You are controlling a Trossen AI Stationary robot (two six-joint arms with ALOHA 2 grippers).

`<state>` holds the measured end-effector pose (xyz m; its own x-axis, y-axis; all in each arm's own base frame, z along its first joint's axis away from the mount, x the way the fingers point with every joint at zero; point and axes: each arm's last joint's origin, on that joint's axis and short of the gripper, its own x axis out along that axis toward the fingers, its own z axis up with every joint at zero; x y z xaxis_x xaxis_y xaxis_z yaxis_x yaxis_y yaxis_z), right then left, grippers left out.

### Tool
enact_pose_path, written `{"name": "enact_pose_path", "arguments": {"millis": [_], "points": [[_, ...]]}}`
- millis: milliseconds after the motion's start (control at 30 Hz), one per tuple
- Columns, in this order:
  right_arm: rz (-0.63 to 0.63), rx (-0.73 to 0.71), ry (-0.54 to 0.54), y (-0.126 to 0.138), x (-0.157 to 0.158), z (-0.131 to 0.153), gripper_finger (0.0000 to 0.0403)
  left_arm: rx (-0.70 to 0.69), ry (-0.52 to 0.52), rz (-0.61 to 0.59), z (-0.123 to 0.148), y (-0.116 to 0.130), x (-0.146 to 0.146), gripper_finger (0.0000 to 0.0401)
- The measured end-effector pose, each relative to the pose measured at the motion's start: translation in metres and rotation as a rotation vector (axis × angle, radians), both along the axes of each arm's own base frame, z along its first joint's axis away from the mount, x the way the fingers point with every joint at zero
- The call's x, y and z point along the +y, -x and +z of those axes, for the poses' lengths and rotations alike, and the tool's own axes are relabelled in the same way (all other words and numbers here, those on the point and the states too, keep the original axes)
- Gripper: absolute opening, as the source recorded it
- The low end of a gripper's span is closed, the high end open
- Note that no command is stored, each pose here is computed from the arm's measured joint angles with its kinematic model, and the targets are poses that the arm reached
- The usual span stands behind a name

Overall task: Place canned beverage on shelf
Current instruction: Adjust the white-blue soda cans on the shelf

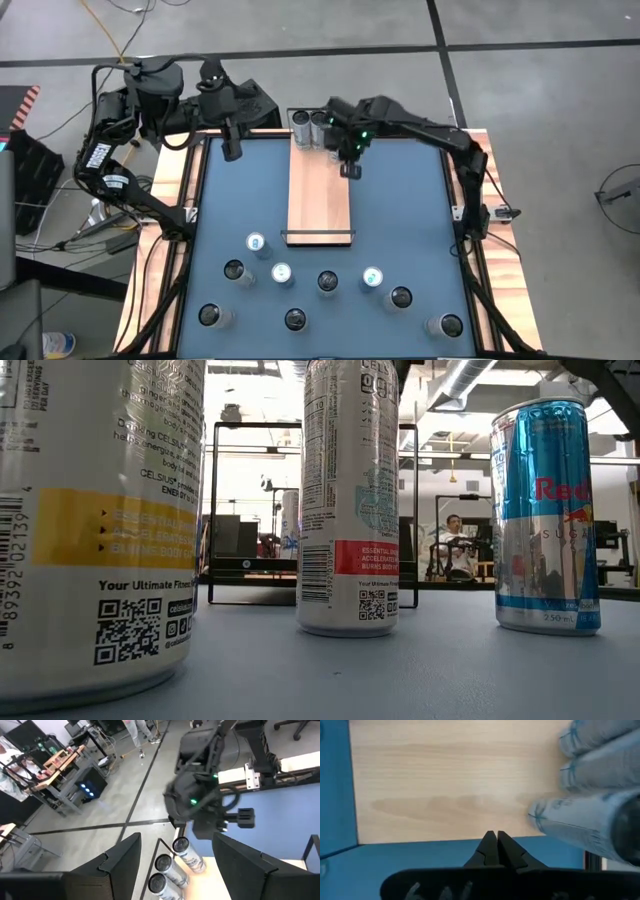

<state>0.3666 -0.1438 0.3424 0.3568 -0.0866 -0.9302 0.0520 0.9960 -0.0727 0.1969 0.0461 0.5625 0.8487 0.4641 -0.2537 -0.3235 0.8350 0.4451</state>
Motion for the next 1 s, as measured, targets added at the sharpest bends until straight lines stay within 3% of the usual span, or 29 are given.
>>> {"name": "enact_pose_path", "arguments": {"millis": [333,1000], "points": [[-0.066,0.041,0.172,-0.007,-0.011,-0.028,0.0,0.027,0.022,0.005,-0.003,0.001,0.0,0.0232],[-0.145,-0.104,0.229,-0.01,-0.041,-0.023,0.0,0.049,0.025,0.005,-0.005,0.002,0.0,0.0232]]}}
